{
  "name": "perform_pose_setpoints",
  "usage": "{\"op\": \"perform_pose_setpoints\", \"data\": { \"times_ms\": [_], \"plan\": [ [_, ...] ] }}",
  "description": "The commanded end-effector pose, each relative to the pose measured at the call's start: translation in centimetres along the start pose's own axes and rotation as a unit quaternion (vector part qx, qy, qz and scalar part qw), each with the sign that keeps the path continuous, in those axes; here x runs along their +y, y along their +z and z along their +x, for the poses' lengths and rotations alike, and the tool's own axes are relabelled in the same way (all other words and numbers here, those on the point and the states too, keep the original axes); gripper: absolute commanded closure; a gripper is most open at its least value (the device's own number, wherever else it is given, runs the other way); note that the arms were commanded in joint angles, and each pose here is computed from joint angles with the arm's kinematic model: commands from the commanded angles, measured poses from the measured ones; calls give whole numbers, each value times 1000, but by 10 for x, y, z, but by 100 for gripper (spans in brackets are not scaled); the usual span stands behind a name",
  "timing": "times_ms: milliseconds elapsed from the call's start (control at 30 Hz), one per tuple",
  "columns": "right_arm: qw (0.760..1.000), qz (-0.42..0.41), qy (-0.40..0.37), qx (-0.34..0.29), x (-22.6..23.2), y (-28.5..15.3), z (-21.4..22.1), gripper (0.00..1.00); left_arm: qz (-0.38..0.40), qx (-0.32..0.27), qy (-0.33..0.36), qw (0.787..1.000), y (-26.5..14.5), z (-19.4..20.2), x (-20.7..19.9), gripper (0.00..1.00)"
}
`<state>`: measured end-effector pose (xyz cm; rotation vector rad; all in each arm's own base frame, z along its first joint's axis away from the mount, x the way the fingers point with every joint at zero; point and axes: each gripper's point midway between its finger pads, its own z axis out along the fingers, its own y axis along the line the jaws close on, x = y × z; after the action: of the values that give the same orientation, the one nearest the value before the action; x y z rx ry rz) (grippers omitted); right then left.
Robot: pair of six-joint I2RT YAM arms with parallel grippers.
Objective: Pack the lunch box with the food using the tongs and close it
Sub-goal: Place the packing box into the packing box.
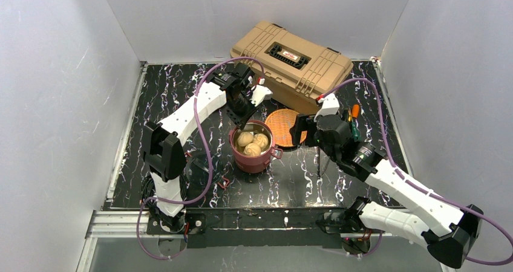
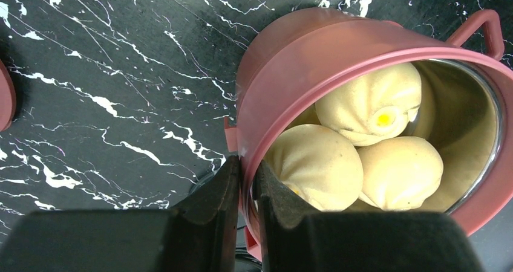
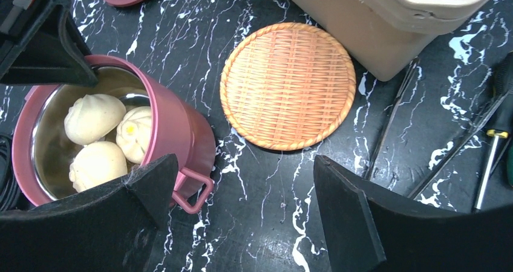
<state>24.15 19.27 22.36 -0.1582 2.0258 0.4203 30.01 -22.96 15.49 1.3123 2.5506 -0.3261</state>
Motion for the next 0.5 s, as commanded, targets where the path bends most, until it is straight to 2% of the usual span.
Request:
{"op": "perform_pose_setpoints", "data": {
  "times_ms": [0, 200, 267, 467],
  "plan": [
    [1000, -27, 9, -4, 15, 6, -6, 10, -7, -54, 15, 998, -20, -20, -4, 74],
    [997, -78, -4, 13, 38, 13, -3, 10, -30, -93, -6, 995, -34, -24, -4, 41],
    [995, -97, 3, 11, 47, 13, -7, 10, -55, -108, -32, 992, -45, -23, 0, 31],
    [993, -120, 2, 12, 63, 18, -17, 13, -82, -138, -110, 981, -72, -13, -2, 22]
  ]
}}
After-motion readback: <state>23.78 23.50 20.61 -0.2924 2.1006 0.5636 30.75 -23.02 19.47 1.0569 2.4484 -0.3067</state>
